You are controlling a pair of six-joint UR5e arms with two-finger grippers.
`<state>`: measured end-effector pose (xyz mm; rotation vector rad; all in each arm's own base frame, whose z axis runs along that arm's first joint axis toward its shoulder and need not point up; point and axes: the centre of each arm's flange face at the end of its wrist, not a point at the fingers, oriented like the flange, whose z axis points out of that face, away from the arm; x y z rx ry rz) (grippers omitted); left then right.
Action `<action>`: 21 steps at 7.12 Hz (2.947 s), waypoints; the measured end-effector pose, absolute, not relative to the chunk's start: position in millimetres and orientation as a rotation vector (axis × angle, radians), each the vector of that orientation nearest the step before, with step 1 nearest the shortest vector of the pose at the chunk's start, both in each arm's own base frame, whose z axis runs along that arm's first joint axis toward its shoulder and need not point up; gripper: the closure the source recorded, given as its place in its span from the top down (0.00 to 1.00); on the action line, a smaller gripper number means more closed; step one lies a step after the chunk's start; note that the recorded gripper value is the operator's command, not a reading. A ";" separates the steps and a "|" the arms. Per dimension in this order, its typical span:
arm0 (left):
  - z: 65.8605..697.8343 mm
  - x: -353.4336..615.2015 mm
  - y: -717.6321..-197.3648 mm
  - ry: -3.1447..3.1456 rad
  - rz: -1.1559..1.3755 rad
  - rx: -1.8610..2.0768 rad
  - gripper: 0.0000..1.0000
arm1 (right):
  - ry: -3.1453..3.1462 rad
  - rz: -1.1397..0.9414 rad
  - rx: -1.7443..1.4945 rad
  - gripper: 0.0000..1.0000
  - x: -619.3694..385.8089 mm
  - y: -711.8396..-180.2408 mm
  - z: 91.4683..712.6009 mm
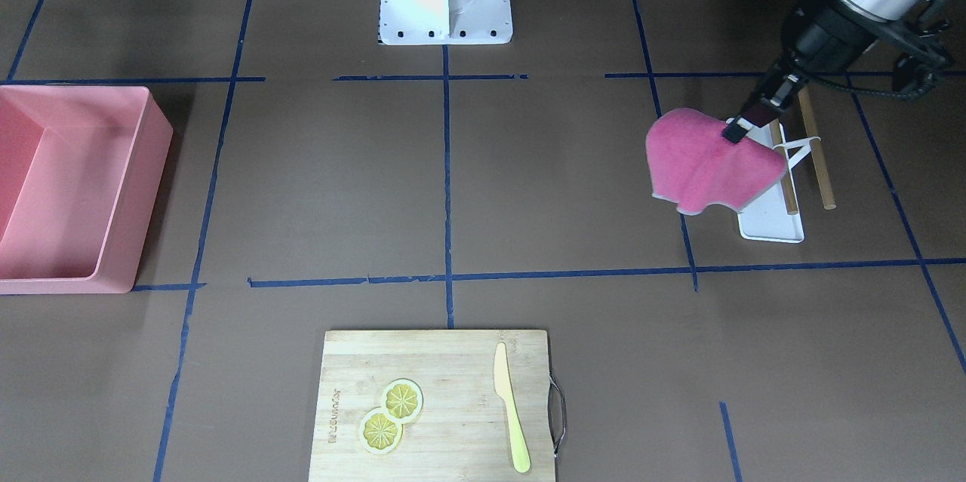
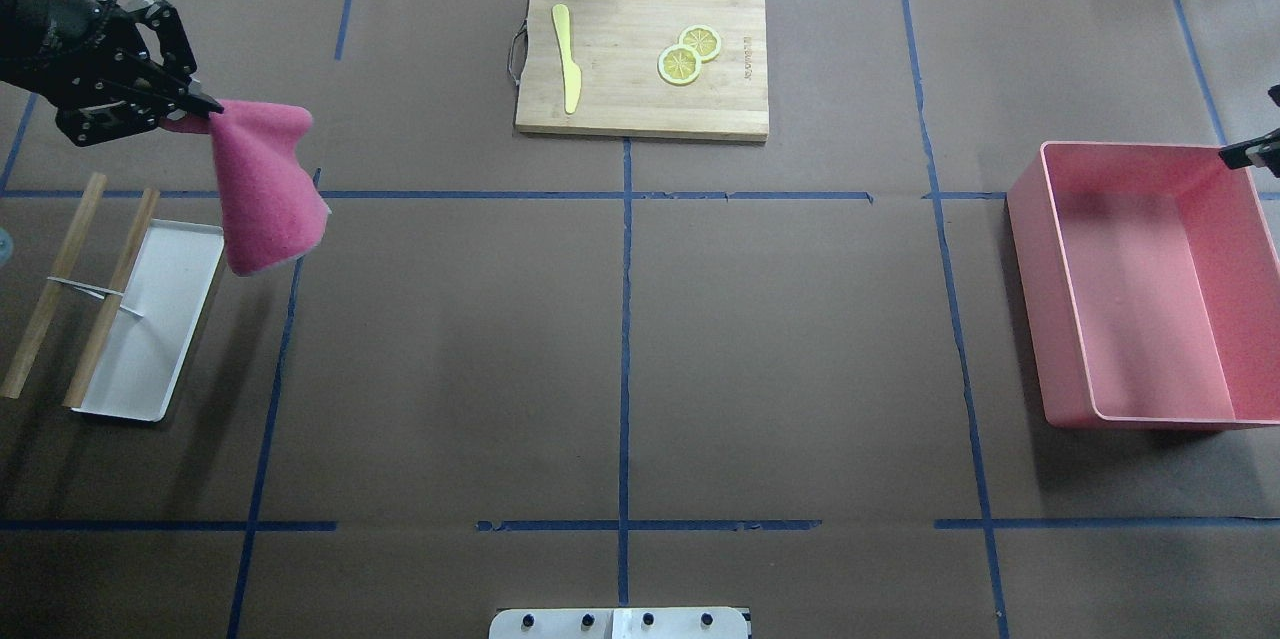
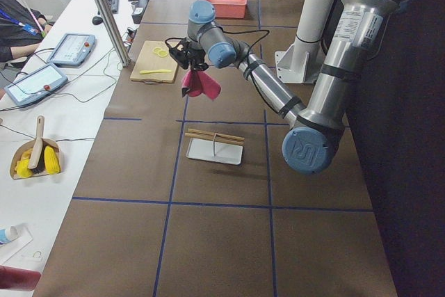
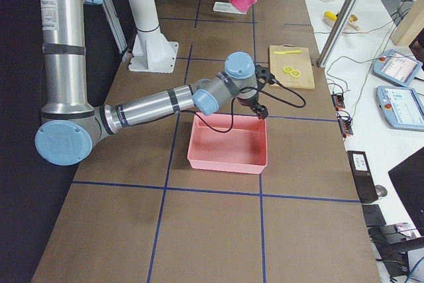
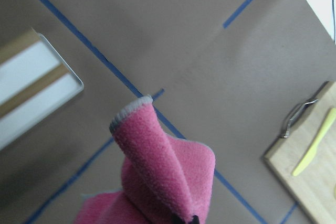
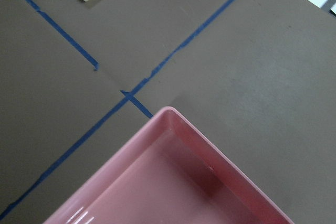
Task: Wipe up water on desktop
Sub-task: 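Lift the pink cloth off the tray with the left gripper while the right arm rises, then carry the cloth toward the table center while the right gripper approaches it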
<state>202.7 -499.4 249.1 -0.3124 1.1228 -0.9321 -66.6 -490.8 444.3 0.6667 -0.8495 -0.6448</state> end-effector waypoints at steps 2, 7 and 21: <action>197.2 231.3 -499.3 1.130 -1.030 -0.391 0.00 | -0.901 -0.702 0.765 1.00 -102.3 -484.7 412.3; 116.2 308.2 -476.6 1.121 -1.200 -0.457 0.00 | -1.049 -0.721 0.913 1.00 -315.2 -464.7 239.5; 28.8 368.4 -424.6 1.210 -1.186 -0.676 0.00 | -1.096 -0.674 1.029 0.00 -436.5 -389.2 155.9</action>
